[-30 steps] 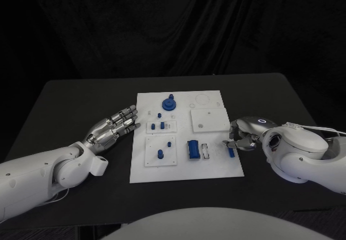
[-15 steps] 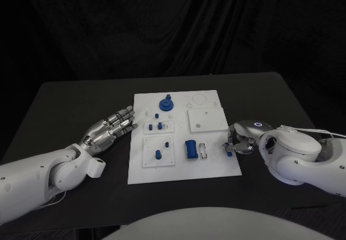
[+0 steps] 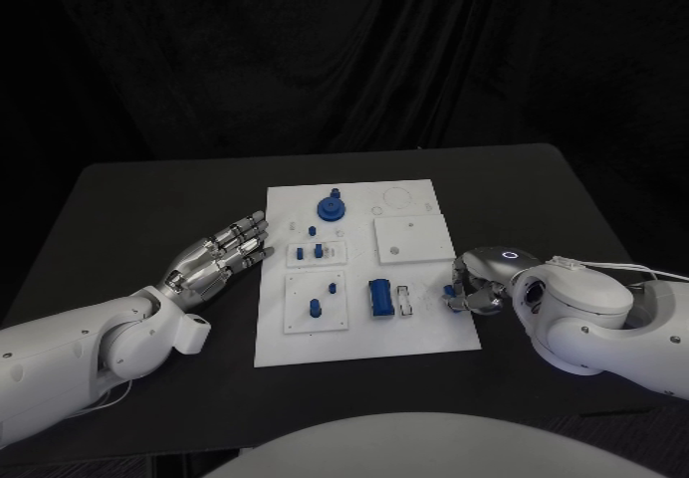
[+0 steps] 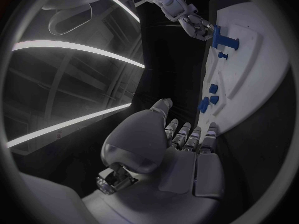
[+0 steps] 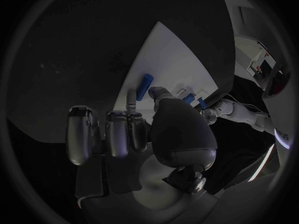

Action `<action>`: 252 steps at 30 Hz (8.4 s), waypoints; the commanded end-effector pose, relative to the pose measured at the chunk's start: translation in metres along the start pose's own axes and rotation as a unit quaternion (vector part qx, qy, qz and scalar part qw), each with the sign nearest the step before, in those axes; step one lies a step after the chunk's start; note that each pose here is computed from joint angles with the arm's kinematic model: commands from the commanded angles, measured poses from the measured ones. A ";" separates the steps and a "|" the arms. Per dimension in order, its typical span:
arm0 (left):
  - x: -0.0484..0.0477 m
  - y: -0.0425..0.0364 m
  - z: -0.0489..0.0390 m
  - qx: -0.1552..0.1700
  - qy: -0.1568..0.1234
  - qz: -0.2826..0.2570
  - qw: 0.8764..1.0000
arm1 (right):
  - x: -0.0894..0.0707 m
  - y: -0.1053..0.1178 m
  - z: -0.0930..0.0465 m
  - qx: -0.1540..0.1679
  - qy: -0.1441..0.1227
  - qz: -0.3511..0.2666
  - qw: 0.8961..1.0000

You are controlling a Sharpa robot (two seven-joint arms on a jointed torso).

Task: Assemble the parts on the task board

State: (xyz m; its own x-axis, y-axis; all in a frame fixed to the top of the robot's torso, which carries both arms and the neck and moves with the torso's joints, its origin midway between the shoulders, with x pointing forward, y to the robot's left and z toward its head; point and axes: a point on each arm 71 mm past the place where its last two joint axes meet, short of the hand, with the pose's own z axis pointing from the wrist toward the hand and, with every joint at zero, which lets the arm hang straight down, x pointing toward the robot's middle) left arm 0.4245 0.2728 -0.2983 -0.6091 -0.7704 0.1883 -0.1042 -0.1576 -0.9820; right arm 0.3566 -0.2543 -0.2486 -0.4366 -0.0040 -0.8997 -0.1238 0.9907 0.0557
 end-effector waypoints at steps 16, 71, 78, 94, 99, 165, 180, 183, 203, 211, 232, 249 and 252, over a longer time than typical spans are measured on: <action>0.0029 -0.0015 0.0012 0.027 0.006 -0.010 1.000 | 0.009 0.005 0.002 -0.003 0.015 0.090 0.996; 0.0049 0.0011 0.0024 0.023 0.011 -0.014 1.000 | 0.007 0.030 0.020 0.087 0.168 0.501 0.845; 0.0052 0.0017 0.0027 0.022 0.012 -0.015 1.000 | 0.007 0.030 0.022 0.084 0.167 0.492 0.851; 0.0055 0.0046 0.0016 0.018 0.013 -0.018 1.000 | 0.007 0.030 0.022 0.081 0.163 0.470 0.864; 0.0056 0.0061 0.0009 0.016 0.013 -0.019 1.000 | 0.007 0.030 0.021 0.079 0.164 0.466 0.866; 0.0048 0.0118 -0.0050 0.015 0.008 -0.022 1.000 | -0.008 0.028 0.006 -0.174 -0.039 0.156 0.972; 0.0040 0.0124 -0.0055 0.012 0.008 -0.022 1.000 | 0.000 0.031 0.008 -0.167 -0.022 0.153 0.974; 0.0039 0.0128 -0.0053 0.011 0.008 -0.022 1.000 | 0.002 0.031 0.008 -0.164 -0.018 0.153 0.974; 0.0043 0.0143 -0.0053 0.009 0.009 -0.023 1.000 | 0.010 0.028 0.015 -0.137 0.012 0.139 0.981; 0.0049 0.0129 -0.0055 0.019 0.006 -0.022 1.000 | 0.005 0.027 0.016 -0.149 -0.021 0.143 0.978; 0.0139 -0.0187 -0.0042 0.078 -0.025 0.017 0.997 | -0.067 -0.009 0.025 -0.198 -0.251 0.283 0.904; 0.0173 -0.0258 0.0201 0.147 -0.037 0.051 0.987 | -0.044 -0.029 0.056 -0.209 -0.168 0.417 0.868; 0.0157 -0.0252 0.0212 0.153 -0.041 0.057 0.986 | -0.038 -0.031 0.057 -0.210 -0.164 0.419 0.868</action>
State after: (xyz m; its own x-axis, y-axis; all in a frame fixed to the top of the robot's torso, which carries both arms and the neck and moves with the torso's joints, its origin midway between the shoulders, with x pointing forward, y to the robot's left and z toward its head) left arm 0.4343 0.2472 -0.2879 -0.5635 -0.8185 0.1119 -0.0253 -0.1183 -0.9927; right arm 0.4295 -0.2789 -0.2390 -0.2202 0.7781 -0.5883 -0.2142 0.5498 0.8073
